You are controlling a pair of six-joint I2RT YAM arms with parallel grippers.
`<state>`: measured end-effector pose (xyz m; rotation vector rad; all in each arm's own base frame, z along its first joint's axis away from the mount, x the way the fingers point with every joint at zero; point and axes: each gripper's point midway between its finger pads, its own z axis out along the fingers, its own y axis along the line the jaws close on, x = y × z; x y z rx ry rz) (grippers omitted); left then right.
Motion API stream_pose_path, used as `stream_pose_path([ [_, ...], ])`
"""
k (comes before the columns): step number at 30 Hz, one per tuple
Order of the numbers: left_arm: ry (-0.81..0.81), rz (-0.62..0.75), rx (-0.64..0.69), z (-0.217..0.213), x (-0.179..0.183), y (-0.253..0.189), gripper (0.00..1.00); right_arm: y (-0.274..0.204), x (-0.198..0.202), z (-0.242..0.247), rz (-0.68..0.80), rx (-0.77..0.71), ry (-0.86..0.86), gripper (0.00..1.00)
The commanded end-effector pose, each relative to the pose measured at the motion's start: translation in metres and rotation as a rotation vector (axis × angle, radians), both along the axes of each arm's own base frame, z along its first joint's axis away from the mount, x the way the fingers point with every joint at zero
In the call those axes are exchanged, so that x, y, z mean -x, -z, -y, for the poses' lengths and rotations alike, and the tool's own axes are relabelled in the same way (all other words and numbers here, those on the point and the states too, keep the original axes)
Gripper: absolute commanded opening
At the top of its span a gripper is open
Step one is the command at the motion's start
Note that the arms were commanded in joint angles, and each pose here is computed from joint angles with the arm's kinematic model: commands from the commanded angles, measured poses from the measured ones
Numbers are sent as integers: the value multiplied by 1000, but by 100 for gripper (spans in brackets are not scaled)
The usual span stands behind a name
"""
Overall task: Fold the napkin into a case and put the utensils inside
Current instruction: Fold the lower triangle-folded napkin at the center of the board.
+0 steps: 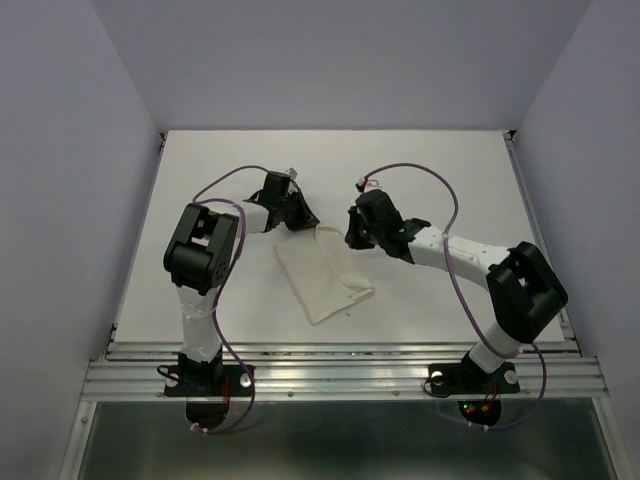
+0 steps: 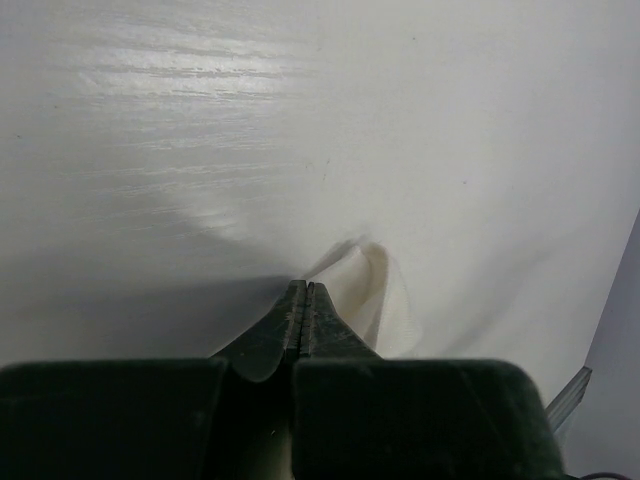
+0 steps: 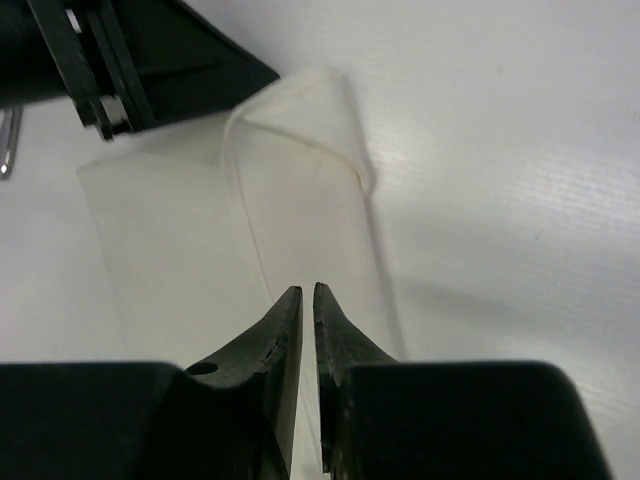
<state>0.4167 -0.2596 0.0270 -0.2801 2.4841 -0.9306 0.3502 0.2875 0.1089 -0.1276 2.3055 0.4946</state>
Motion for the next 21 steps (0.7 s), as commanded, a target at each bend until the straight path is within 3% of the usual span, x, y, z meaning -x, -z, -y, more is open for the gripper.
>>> stream_pose_path([
  [1, 20, 21, -30, -1, -7, -3, 0, 20, 41, 9, -76, -4, -37, 15],
  [10, 25, 32, -31, 1, -13, -8, 0, 71, 114, 13, -226, 14, -76, 14],
  [18, 18, 63, -70, -1, -27, -24, 0, 104, 126, 21, -298, 75, -26, 12],
  [21, 0, 125, -109, -8, -41, -52, 0, 106, 125, 22, -312, 74, 10, 13],
])
